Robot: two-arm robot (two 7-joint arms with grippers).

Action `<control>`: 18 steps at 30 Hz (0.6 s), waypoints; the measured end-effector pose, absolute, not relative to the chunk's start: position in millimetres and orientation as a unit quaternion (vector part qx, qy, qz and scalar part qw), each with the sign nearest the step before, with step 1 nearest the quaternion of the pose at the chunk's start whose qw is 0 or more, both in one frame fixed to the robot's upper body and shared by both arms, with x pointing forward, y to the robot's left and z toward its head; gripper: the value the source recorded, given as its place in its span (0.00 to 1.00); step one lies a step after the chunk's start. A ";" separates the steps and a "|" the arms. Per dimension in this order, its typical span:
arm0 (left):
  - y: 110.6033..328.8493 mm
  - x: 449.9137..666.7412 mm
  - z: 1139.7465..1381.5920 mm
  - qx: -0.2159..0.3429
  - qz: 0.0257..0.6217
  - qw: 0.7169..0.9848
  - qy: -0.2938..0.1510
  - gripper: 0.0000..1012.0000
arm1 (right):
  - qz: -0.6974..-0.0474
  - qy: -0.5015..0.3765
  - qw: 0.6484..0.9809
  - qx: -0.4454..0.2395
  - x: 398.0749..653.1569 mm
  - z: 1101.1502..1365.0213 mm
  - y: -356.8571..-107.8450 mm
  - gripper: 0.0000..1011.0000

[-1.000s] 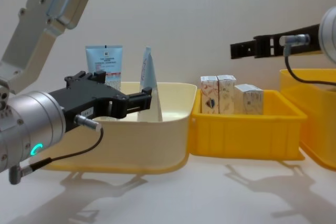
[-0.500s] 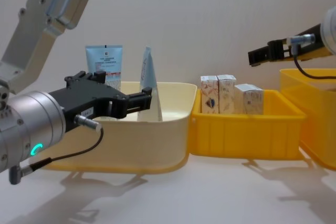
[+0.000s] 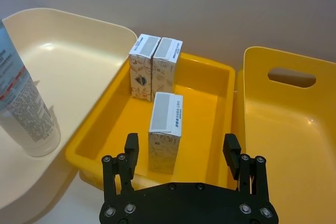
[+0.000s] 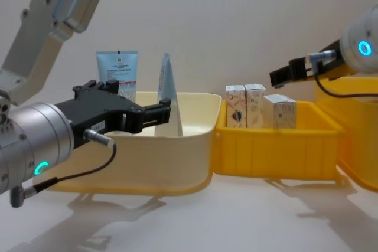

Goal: Bimanual collaborative sorting of washing and personal care products

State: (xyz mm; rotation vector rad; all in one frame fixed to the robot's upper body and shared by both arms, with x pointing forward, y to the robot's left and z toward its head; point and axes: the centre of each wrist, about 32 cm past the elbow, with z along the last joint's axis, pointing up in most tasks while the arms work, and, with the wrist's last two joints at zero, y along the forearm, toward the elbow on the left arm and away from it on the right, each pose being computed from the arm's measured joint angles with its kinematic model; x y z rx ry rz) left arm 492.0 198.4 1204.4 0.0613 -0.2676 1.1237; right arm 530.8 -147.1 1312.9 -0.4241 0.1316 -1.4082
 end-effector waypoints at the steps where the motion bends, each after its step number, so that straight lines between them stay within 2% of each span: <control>1: 198.4 492.0 1204.4 0.029 0.531 0.837 -0.126 0.99 | -0.644 0.061 0.737 -0.197 533.3 1311.7 -145.4 0.99; 18: 198.4 492.0 1204.4 0.029 0.531 0.837 -0.126 0.99 | -0.652 0.077 0.723 -0.214 555.0 1302.7 -130.1 0.99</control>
